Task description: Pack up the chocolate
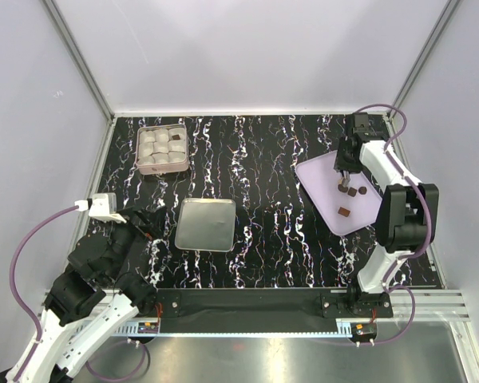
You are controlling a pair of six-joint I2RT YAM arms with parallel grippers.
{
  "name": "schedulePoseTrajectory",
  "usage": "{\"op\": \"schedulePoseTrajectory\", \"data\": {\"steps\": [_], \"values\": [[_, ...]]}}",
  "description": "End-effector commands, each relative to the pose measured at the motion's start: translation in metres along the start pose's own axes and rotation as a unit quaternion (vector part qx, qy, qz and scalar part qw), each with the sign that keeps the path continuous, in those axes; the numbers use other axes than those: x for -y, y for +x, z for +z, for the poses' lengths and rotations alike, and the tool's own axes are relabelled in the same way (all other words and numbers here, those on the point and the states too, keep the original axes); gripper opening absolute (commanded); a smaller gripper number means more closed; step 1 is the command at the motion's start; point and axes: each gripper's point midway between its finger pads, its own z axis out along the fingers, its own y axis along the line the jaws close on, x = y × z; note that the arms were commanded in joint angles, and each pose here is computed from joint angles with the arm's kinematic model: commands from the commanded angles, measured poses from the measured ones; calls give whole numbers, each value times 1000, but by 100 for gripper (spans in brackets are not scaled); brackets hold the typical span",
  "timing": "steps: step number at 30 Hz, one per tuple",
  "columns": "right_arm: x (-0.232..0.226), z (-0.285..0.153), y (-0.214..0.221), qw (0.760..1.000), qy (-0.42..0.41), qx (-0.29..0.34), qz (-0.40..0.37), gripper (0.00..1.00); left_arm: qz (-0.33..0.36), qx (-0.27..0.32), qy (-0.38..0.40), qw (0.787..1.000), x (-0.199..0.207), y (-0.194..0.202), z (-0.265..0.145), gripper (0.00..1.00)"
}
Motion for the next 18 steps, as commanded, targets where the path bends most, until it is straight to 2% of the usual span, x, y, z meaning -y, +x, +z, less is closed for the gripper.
{"op": "schedulePoseTrajectory", "data": {"steps": [1,5,8,12,18], "values": [[-2,-44,-30,998,-22,51,14,38,-9,25,5,1000,4,-13,1,99],[-15,-66,-35,996,-61,67,22,37,-9,27,3,1000,3,-14,1,99],[-41,-80,-39,992,-96,76,17,37,-11,30,1,1000,2,-15,0,99],[-100,-104,-50,985,-136,102,-12,37,-12,34,2,999,1,-16,-2,99],[-227,-125,-40,964,-220,118,-90,37,-17,40,-1,999,-1,-18,-5,99]]}}
